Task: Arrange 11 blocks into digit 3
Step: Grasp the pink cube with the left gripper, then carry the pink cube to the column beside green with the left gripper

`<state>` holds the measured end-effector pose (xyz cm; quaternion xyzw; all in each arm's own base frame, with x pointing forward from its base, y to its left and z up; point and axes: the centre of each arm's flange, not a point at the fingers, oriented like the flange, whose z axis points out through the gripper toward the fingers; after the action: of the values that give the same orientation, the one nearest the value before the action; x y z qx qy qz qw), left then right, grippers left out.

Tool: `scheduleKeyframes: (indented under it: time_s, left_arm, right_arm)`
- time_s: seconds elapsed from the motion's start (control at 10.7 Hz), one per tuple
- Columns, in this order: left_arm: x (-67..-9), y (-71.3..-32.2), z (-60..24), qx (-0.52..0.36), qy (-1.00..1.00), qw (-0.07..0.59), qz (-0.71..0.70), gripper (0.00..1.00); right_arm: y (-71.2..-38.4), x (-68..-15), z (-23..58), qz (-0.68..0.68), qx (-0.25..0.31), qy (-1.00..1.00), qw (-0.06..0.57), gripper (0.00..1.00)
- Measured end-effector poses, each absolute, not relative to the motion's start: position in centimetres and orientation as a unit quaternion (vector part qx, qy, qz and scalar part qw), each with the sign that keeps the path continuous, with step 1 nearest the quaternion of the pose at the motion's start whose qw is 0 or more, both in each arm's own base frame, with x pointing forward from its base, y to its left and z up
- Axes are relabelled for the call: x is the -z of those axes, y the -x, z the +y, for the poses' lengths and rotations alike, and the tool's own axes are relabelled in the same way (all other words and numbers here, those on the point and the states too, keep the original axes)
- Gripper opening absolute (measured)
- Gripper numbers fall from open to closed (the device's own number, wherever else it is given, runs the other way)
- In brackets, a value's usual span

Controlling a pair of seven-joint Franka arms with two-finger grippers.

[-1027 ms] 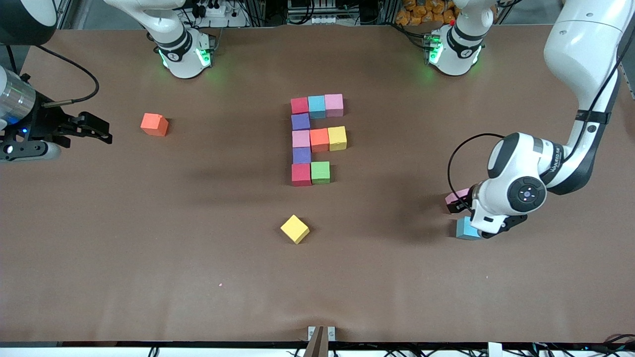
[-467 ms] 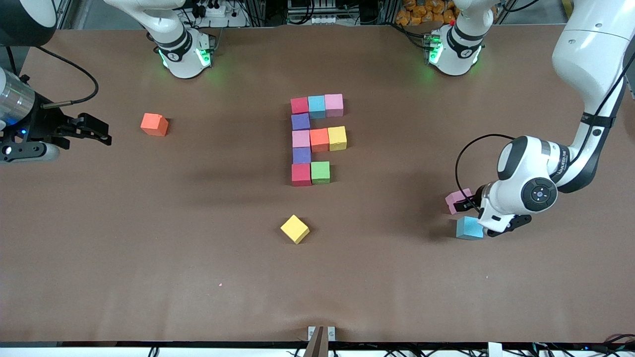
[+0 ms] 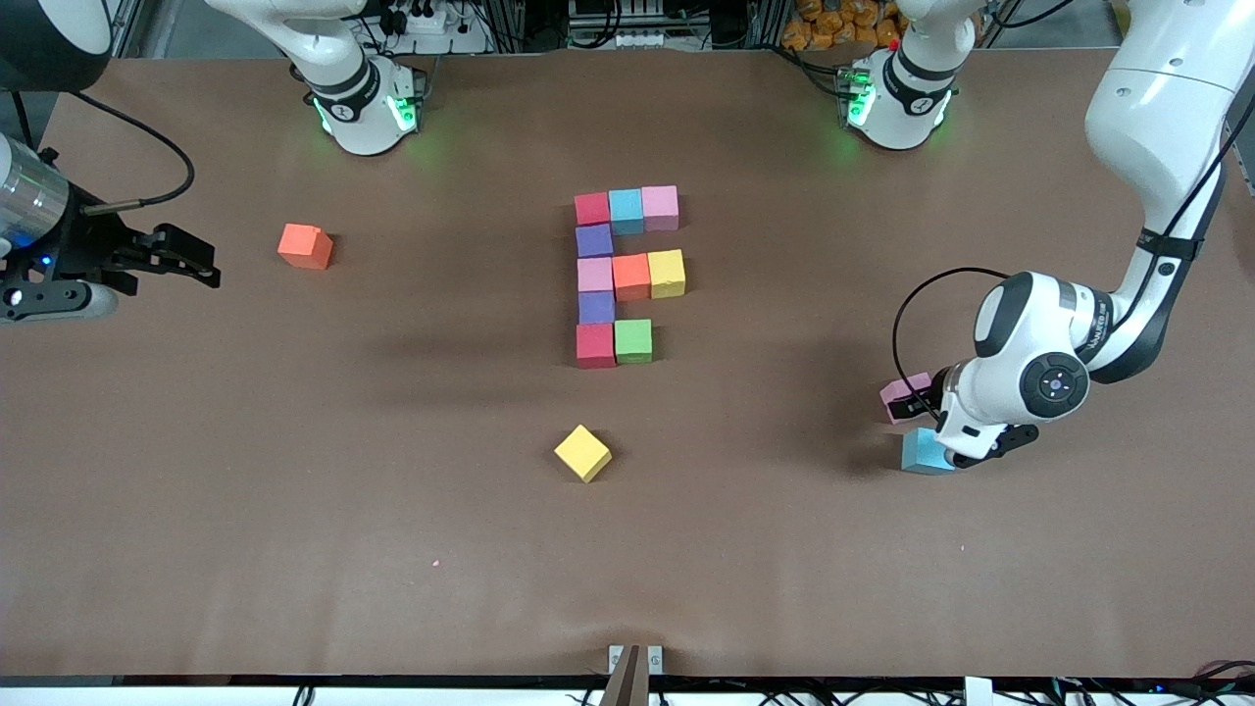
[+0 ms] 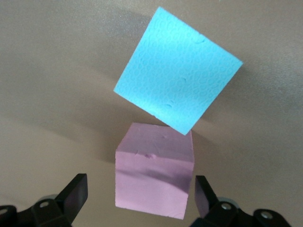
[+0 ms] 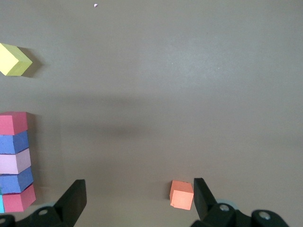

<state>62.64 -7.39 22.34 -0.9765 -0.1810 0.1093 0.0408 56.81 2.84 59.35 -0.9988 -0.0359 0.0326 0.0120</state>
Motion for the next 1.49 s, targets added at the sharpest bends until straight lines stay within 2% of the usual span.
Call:
scheduleKeyframes:
  time_s: [0.56,0.75,0.84,1.12,1.49]
  left_arm:
    - [-19.6,-62.3,-7.5,-0.119,0.976,0.028,-0.181,0.99]
    - [-19.3,-62.3,-7.6,-0.119,0.976,0.025,-0.181,0.71]
    - [-19.4,-62.4,-7.7,-0.117,0.976,0.025,-0.181,0.64]
    - [-20.1,-62.6,-8.9,-0.114,0.964,0.019,-0.238,0.63]
    - [-22.3,-61.3,-18.1,-0.116,0.928,0.008,-0.353,0.63]
  right_arm:
    - [-56.8,-59.4,2.8,-0.035,-0.032,0.999,0.012,1.00]
    - [-56.8,-59.4,2.7,-0.035,-0.031,0.999,0.012,1.00]
    - [-56.8,-59.4,2.7,-0.035,-0.031,0.999,0.012,1.00]
    - [-56.9,-59.4,2.7,-0.035,-0.030,0.999,0.012,1.00]
    - [-56.8,-59.9,2.7,-0.034,-0.023,0.999,0.012,1.00]
